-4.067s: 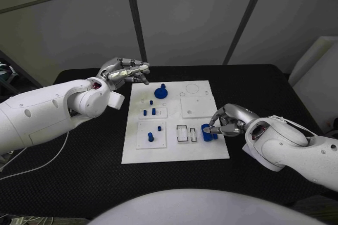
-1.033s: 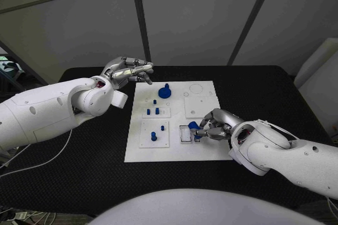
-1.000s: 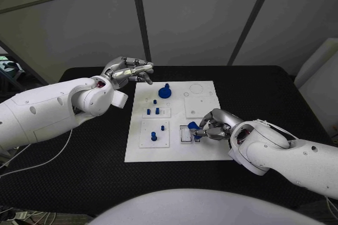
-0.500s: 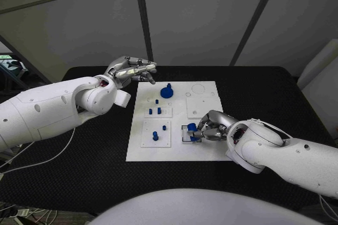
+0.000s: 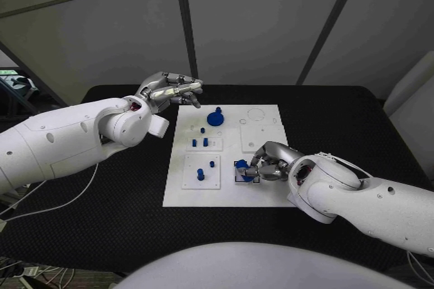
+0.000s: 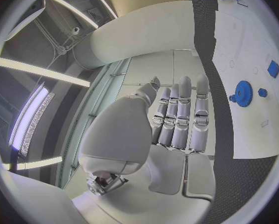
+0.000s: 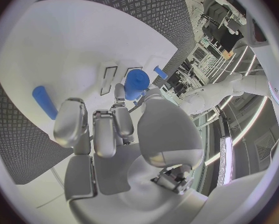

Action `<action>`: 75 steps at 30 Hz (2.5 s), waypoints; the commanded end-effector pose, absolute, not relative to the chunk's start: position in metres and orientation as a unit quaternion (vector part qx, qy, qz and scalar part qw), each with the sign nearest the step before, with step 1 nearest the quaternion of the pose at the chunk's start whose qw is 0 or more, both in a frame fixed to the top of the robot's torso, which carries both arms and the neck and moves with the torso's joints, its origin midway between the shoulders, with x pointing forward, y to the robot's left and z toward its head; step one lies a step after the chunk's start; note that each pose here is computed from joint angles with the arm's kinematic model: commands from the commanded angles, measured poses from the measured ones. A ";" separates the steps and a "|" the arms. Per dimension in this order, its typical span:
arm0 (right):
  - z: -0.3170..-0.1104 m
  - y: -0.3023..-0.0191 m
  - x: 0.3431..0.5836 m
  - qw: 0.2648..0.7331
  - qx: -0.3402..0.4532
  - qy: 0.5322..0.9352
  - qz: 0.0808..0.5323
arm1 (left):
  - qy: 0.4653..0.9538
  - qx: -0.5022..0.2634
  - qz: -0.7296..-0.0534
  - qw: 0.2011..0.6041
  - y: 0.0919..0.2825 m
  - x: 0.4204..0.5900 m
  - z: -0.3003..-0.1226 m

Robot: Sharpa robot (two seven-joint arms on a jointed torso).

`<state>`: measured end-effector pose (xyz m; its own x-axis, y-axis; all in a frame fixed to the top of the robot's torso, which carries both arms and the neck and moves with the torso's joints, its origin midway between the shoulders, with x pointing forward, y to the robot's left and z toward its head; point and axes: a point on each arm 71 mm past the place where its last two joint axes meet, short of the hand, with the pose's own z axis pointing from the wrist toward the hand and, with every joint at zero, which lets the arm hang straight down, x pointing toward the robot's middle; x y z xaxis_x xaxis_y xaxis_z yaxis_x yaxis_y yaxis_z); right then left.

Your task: Assemble the parts on the task board

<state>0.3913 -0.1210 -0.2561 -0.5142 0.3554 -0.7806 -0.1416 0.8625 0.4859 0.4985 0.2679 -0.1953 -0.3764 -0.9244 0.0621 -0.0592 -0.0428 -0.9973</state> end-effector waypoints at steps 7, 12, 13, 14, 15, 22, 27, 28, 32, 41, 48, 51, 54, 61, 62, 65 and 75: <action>-0.253 -0.120 0.394 0.508 0.055 0.821 0.255 | 0.586 -0.416 -0.590 0.367 0.267 0.498 -0.194; -0.253 -0.119 0.394 0.509 0.053 0.820 0.256 | 0.586 -0.416 -0.590 0.367 0.267 0.498 -0.194; -0.253 -0.119 0.394 0.510 0.052 0.819 0.256 | 0.587 -0.416 -0.590 0.367 0.267 0.498 -0.194; -0.253 -0.119 0.394 0.511 0.051 0.819 0.256 | 0.587 -0.416 -0.590 0.367 0.267 0.498 -0.194; -0.253 -0.119 0.394 0.512 0.050 0.819 0.256 | 0.587 -0.416 -0.590 0.367 0.267 0.498 -0.194; -0.251 -0.120 0.393 0.518 0.044 0.814 0.257 | 0.587 -0.416 -0.590 0.367 0.267 0.498 -0.194; -0.248 -0.124 0.392 0.532 0.034 0.806 0.258 | 0.587 -0.416 -0.590 0.367 0.268 0.498 -0.194; -0.247 -0.124 0.391 0.534 0.031 0.803 0.261 | 0.587 -0.416 -0.590 0.367 0.268 0.498 -0.194; -0.244 -0.126 0.389 0.538 0.020 0.798 0.272 | 0.587 -0.417 -0.589 0.367 0.268 0.498 -0.194; -0.243 -0.124 0.387 0.538 0.003 0.796 0.278 | 0.587 -0.416 -0.590 0.367 0.267 0.499 -0.194; -0.244 -0.123 0.386 0.535 -0.006 0.798 0.278 | 0.587 -0.417 -0.589 0.367 0.268 0.499 -0.194; -0.244 -0.122 0.387 0.536 -0.010 0.797 0.277 | 0.587 -0.417 -0.589 0.367 0.268 0.499 -0.194; -0.245 -0.121 0.387 0.534 -0.014 0.800 0.275 | 0.587 -0.417 -0.589 0.367 0.268 0.499 -0.194; -0.248 -0.119 0.388 0.526 -0.025 0.806 0.268 | 0.587 -0.417 -0.589 0.367 0.268 0.499 -0.194; -0.248 -0.119 0.388 0.526 -0.026 0.807 0.267 | 0.587 -0.417 -0.589 0.367 0.268 0.499 -0.194; -0.248 -0.119 0.388 0.527 -0.028 0.806 0.266 | 0.587 -0.417 -0.589 0.367 0.268 0.499 -0.194; -0.249 -0.126 0.393 0.541 -0.026 0.803 0.250 | 0.587 -0.416 -0.590 0.366 0.267 0.499 -0.195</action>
